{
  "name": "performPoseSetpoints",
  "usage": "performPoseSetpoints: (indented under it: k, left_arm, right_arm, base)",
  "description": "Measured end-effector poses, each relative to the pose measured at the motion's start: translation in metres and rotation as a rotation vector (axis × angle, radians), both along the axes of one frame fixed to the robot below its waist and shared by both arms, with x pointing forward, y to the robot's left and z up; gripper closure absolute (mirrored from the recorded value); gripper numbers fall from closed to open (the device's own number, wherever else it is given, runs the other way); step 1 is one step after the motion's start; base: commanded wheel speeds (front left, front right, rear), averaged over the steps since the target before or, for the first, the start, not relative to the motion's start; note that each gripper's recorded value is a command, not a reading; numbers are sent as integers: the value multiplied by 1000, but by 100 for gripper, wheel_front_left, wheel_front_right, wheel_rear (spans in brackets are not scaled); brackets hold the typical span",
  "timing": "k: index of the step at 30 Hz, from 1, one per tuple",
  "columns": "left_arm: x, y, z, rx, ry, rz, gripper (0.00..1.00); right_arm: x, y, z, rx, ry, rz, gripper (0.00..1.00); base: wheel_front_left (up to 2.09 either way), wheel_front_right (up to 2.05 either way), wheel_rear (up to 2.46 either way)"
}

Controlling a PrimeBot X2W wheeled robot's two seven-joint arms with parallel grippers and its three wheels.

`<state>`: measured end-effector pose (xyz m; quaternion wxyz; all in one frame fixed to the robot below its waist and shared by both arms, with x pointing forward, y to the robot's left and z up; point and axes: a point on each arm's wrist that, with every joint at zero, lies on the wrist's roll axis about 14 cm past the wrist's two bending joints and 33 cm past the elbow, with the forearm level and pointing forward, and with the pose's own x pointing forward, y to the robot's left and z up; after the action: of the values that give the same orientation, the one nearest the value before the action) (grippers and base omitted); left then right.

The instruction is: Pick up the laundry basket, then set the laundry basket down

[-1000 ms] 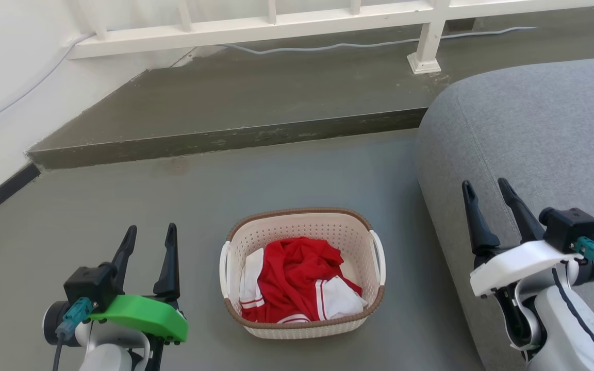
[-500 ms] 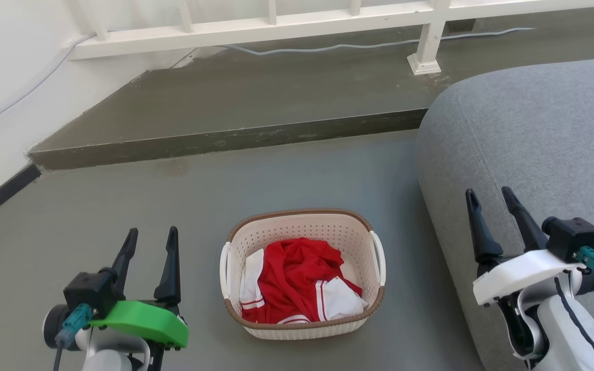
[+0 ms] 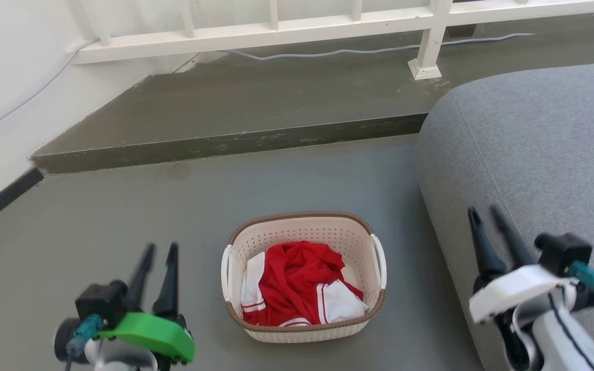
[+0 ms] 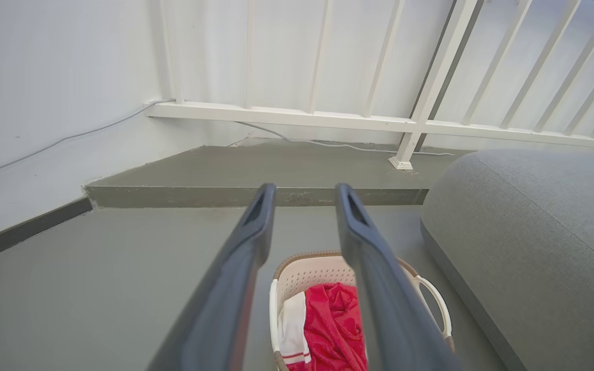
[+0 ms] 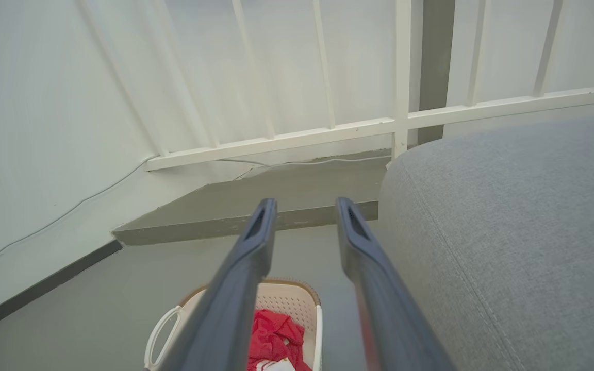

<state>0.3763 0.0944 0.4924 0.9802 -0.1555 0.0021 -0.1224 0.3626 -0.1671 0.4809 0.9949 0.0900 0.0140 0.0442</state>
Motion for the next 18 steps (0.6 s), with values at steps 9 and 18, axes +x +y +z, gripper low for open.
performPoseSetpoints:
  k: [9, 18]
  left_arm:
    - [-9, 5, -21, -35, 83, 19, 100]
    - [-7, 18, -27, -159, 149, 71, 100]
  right_arm:
    - [-12, -1, -23, 61, 83, -27, 100]
    - [-10, -6, -26, 207, 119, -70, 100]
  base:
    - [0, 0, 0]
    - [0, 0, 0]
